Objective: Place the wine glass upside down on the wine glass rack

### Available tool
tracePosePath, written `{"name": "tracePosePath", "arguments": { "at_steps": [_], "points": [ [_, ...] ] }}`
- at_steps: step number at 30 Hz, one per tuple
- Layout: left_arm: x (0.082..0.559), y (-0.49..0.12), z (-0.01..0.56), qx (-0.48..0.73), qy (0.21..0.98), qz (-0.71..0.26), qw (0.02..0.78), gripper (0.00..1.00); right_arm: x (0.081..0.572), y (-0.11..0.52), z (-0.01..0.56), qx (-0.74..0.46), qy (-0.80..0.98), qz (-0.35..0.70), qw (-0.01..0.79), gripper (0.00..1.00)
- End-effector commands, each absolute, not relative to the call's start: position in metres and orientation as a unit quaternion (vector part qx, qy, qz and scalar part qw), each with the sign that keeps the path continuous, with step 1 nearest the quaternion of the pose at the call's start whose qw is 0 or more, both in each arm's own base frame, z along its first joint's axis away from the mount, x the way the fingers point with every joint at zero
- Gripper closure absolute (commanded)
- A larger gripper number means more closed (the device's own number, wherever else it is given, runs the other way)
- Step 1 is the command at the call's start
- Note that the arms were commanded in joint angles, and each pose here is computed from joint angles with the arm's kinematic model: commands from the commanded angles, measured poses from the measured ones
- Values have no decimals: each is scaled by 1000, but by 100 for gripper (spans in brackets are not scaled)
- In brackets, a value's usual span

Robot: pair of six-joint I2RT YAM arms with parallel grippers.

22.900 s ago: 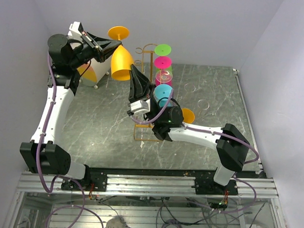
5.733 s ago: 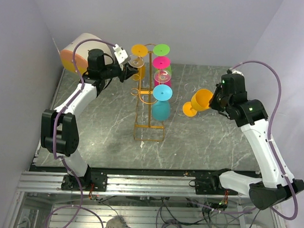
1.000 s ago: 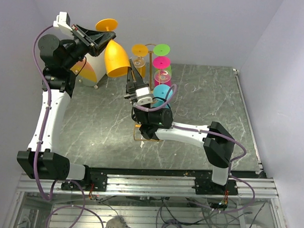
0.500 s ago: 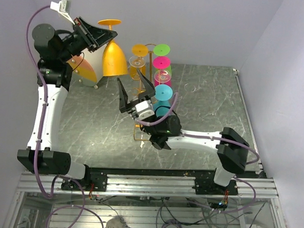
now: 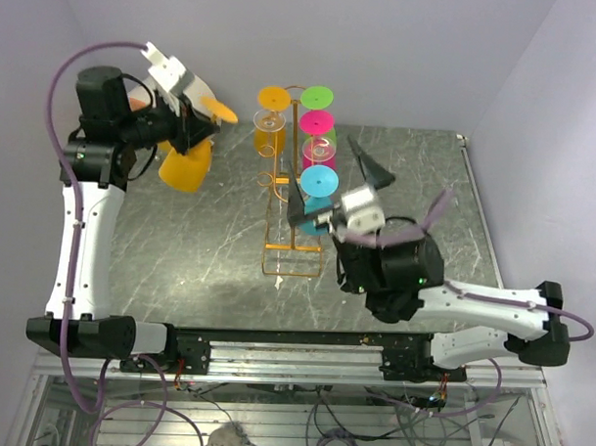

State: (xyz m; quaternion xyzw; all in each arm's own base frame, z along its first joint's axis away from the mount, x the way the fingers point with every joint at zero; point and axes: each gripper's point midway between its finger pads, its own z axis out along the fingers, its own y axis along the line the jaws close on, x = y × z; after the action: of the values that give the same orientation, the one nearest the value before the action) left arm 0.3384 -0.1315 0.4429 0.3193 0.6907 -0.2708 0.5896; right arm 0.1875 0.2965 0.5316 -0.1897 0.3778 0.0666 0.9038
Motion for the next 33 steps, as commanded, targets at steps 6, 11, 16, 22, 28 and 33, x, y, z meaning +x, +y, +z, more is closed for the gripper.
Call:
{"name": "tracePosePath", "arguments": {
  "at_steps": [6, 11, 16, 22, 28, 33],
  "points": [
    [365, -134, 384, 446, 597, -202, 635, 93, 294, 185, 484, -7, 674, 102, 731, 0],
    [360, -151, 372, 467, 534, -244, 662, 93, 332, 131, 441, 46, 747, 84, 658, 6],
    [358, -162, 381, 456, 488, -290, 685, 93, 327, 126, 403, 60, 767, 91, 632, 6],
    [361, -170, 383, 458, 459, -319, 691, 93, 312, 110, 387, 83, 769, 82, 629, 6],
    [354, -178, 373, 470, 441, -353, 678, 93, 308, 103, 379, 86, 776, 66, 621, 6],
    [359, -183, 360, 476, 457, -354, 662, 93, 308, 102, 382, 84, 774, 63, 624, 6]
  ]
}}
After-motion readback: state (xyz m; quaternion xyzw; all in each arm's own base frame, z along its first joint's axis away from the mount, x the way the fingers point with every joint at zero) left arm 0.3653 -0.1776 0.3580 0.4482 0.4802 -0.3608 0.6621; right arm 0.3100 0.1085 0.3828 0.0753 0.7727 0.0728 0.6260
